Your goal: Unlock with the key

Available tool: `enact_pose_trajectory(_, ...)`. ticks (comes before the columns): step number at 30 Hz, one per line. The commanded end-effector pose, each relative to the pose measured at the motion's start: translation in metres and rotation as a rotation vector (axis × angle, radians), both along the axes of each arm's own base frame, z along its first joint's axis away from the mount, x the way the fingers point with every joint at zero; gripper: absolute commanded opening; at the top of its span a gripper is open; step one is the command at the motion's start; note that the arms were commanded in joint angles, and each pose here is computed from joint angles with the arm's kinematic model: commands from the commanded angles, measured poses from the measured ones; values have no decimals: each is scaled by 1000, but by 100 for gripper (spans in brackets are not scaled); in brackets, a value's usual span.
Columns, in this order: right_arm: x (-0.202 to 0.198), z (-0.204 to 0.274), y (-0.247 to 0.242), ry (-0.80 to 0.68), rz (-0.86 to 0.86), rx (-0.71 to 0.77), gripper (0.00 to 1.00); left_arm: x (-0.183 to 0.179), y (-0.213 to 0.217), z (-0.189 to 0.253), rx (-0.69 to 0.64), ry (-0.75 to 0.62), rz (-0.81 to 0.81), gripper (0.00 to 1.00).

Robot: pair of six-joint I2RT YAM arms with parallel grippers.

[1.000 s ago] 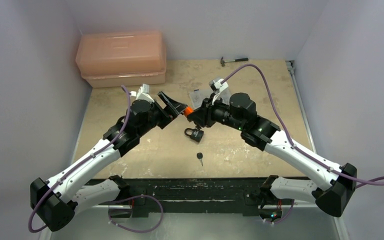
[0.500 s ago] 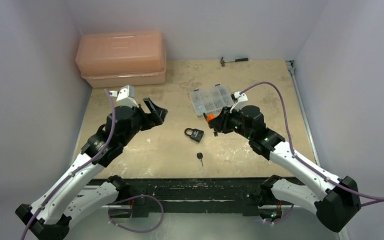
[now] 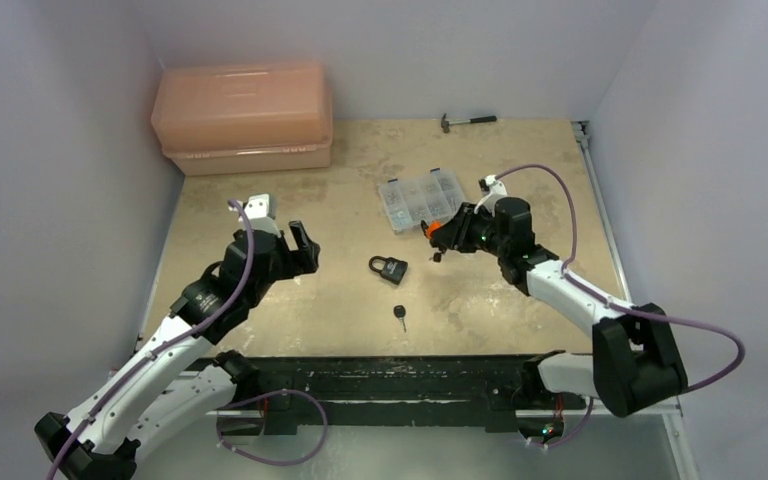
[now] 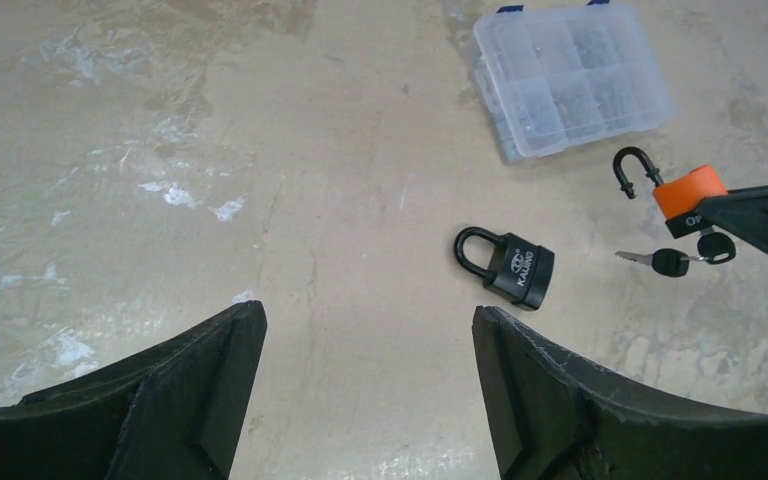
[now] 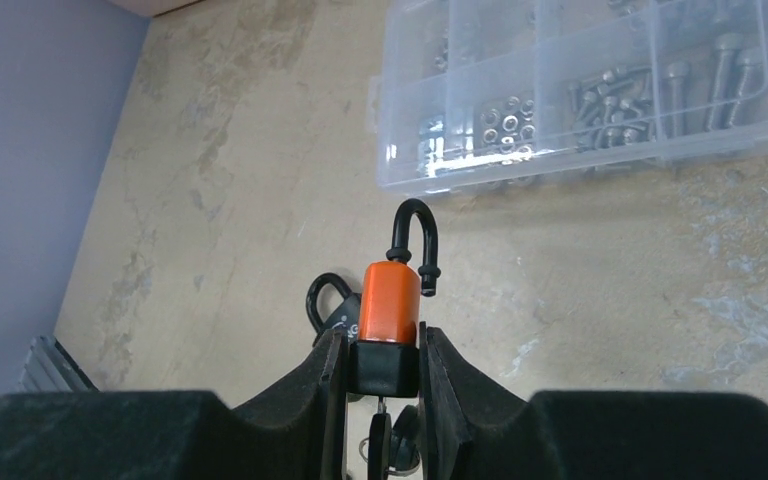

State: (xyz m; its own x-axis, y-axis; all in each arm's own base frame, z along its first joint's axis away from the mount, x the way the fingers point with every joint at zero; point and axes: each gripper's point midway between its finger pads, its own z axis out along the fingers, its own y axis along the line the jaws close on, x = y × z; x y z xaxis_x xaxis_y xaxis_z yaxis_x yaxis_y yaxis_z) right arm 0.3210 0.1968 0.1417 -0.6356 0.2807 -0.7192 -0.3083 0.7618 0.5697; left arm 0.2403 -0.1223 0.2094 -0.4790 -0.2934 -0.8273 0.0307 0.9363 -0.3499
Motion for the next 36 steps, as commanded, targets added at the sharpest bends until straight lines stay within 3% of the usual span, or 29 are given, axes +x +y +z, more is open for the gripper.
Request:
enact_pose_trajectory(1, 14, 12, 3, -60, 52, 116, 0, 2, 13, 17, 68, -46, 19, 80)
enact_pose_trajectory(5, 21, -10, -4, -1, 33, 122, 0, 3, 22, 17, 138, -49, 22, 80)
enact_pose_trajectory(13, 37, -53, -42, 106, -79, 146, 0, 5, 12, 11, 140, -34, -23, 80)
enact_pose_trajectory(25, 38, -70, -66, 173, -107, 226, 1, 5, 9, 10, 133, -33, -36, 80)
enact_pose_trajectory(27, 39, -71, -69, 179, -116, 223, 13, 5, 9, 10, 133, -32, -36, 80)
enact_pose_trajectory(30, 41, -70, -74, 182, -139, 215, 46, 4, 9, 11, 130, -34, -37, 80)
enact_pose_trajectory(32, 43, -67, -78, 178, -161, 201, 61, 4, 8, 12, 126, -38, -38, 80)
enact_pose_trajectory(36, 52, -55, -92, 155, -231, 139, 77, 4, 8, 12, 123, -40, -40, 80)
